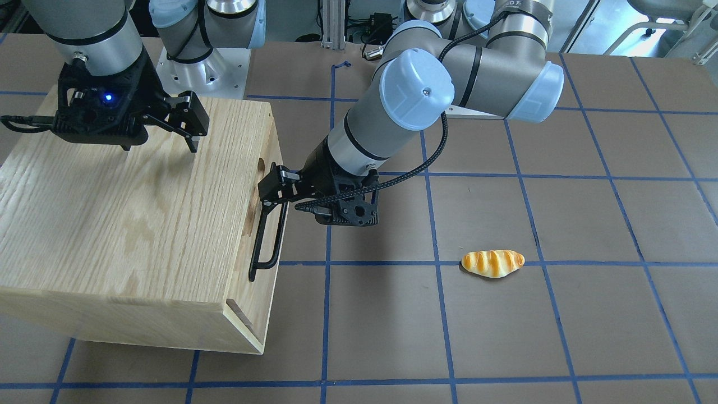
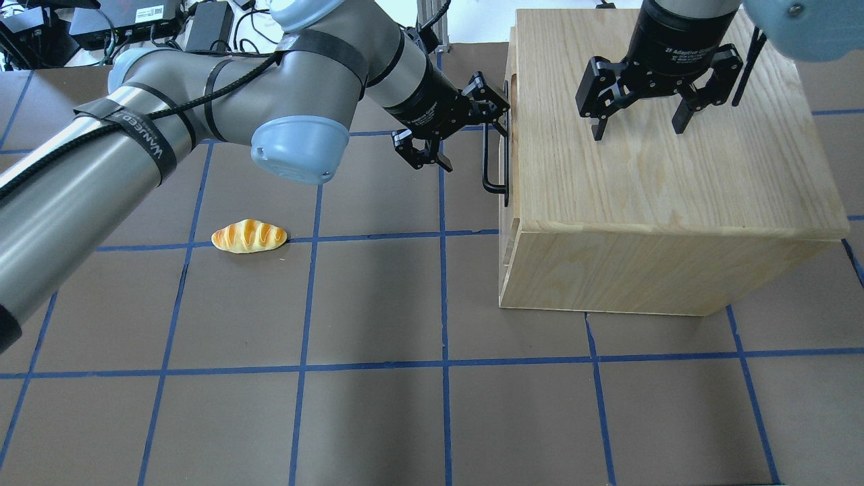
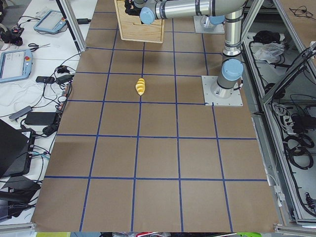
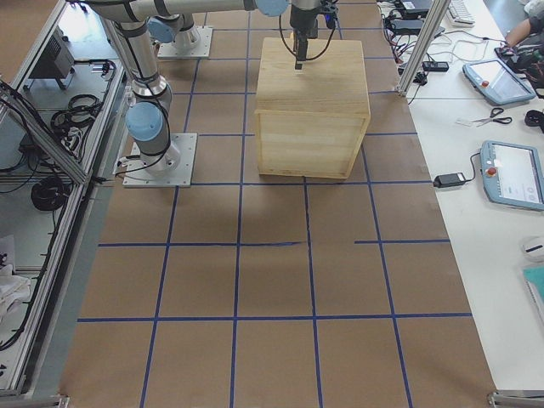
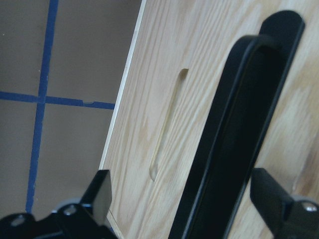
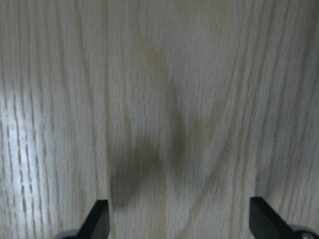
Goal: Open upper drawer
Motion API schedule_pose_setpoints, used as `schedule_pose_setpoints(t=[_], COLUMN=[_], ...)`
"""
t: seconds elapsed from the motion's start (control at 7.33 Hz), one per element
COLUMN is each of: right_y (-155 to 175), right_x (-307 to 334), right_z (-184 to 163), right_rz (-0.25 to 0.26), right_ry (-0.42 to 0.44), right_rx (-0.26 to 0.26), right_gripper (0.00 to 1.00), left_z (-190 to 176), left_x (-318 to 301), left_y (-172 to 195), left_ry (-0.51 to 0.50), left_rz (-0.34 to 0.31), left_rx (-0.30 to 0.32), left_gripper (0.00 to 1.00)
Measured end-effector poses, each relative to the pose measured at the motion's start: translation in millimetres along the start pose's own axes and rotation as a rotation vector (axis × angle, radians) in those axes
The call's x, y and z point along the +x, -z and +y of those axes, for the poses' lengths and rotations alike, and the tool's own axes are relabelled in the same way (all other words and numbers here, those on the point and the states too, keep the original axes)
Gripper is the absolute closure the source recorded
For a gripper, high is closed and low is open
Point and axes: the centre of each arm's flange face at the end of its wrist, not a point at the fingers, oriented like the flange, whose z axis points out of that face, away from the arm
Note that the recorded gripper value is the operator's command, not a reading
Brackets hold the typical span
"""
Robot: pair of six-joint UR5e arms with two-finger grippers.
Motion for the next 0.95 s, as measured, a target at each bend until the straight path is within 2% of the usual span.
schedule_pose_setpoints(t=[0.95], right_y=[0], right_x=[0], right_z=[0], right_rz=[0.000], right_ry=[0.000], right_rx=[0.000], right_gripper=[0.00], left_z=[-4], left_x=[-10], left_y=[-13], left_ry=[-0.047], left_rz=[-0.018], left_rx=[-0.014], left_gripper=[0.00])
